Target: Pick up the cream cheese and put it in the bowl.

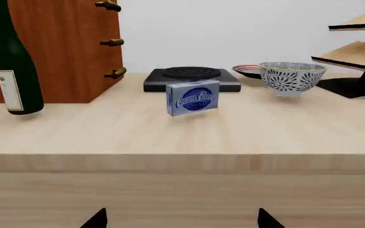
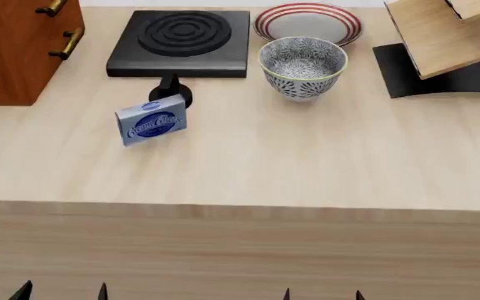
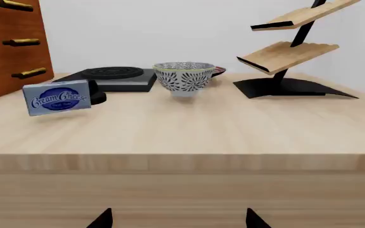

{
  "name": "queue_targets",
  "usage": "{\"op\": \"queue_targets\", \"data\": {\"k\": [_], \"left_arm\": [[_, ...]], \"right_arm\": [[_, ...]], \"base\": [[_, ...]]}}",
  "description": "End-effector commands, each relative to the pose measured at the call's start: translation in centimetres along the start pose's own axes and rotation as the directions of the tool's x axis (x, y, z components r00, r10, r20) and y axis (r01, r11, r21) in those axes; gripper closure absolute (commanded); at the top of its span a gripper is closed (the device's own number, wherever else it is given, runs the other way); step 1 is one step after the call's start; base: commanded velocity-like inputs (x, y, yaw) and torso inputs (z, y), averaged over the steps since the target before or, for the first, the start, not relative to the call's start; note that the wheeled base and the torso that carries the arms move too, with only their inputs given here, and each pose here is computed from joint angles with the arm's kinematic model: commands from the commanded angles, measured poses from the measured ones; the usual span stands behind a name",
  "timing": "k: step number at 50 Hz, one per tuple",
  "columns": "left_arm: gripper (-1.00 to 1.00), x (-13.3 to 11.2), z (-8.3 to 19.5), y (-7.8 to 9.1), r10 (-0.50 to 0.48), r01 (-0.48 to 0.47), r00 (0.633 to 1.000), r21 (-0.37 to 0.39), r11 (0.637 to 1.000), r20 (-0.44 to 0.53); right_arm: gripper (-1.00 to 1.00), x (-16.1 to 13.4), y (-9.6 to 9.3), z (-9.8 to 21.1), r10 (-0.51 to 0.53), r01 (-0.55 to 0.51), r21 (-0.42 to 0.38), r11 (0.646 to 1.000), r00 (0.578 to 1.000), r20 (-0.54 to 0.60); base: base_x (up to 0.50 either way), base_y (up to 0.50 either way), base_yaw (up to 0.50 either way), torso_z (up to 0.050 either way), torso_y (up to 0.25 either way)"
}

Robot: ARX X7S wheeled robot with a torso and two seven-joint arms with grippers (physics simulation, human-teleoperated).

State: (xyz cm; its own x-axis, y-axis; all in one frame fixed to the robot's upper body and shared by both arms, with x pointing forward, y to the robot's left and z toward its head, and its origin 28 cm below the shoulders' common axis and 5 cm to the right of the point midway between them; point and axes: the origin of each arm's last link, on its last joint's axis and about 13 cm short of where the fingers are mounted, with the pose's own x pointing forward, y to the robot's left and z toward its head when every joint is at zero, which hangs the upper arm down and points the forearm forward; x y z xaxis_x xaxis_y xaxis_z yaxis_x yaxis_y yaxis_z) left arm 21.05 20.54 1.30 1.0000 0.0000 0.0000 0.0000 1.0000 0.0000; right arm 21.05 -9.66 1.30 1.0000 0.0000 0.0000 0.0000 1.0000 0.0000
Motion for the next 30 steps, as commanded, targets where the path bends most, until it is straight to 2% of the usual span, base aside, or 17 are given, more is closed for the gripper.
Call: {"op": "queue_targets", "data": {"k": [1, 8, 11, 13, 15, 30], "left_arm": [[-1.0, 0.1, -0.2, 0.0, 0.0, 0.0, 1.0, 0.0, 1.0, 0.0], [-1.0, -0.1, 0.9, 0.1, 0.003, -0.002, 0.999, -0.018, 1.0, 0.032], [-1.0, -0.3, 0.9, 0.1, -0.041, 0.042, 0.999, -0.038, 0.998, 0.016], [-1.0, -0.2, 0.9, 0.1, 0.016, -0.016, 1.0, -0.015, 1.0, 0.009], [-1.0, -0.1, 1.0, 0.2, -0.002, 0.002, 1.0, -0.031, 1.0, 0.011], [-1.0, -0.3, 1.4, 0.2, 0.007, -0.007, 1.0, -0.012, 1.0, 0.005]], "right_arm": [[-1.0, 0.1, 0.0, -0.1, 0.0, 0.0, 0.0, 1.0, 1.0, 0.0], [-1.0, 0.0, -0.1, 0.4, -0.006, 0.006, -0.001, 1.0, 1.0, 0.018], [-1.0, -0.1, -0.2, 0.6, -0.002, 0.002, 0.006, 1.0, 1.0, 0.026], [-1.0, -0.1, -0.3, 0.7, -0.003, 0.003, 0.005, 1.0, 1.0, 0.025], [-1.0, -0.2, -0.3, 0.6, -0.002, 0.002, 0.005, 1.0, 1.0, 0.024], [-1.0, -0.2, -0.4, 0.9, -0.003, 0.003, -0.006, 1.0, 1.0, 0.026]], "base": [[0.0, 0.0, 0.0, 0.0, 0.0], [0.0, 0.0, 0.0, 0.0, 0.0], [0.0, 0.0, 0.0, 0.0, 0.0], [0.0, 0.0, 0.0, 0.0, 0.0], [0.0, 0.0, 0.0, 0.009, 0.0], [0.0, 0.0, 0.0, 0.049, 0.0]]}}
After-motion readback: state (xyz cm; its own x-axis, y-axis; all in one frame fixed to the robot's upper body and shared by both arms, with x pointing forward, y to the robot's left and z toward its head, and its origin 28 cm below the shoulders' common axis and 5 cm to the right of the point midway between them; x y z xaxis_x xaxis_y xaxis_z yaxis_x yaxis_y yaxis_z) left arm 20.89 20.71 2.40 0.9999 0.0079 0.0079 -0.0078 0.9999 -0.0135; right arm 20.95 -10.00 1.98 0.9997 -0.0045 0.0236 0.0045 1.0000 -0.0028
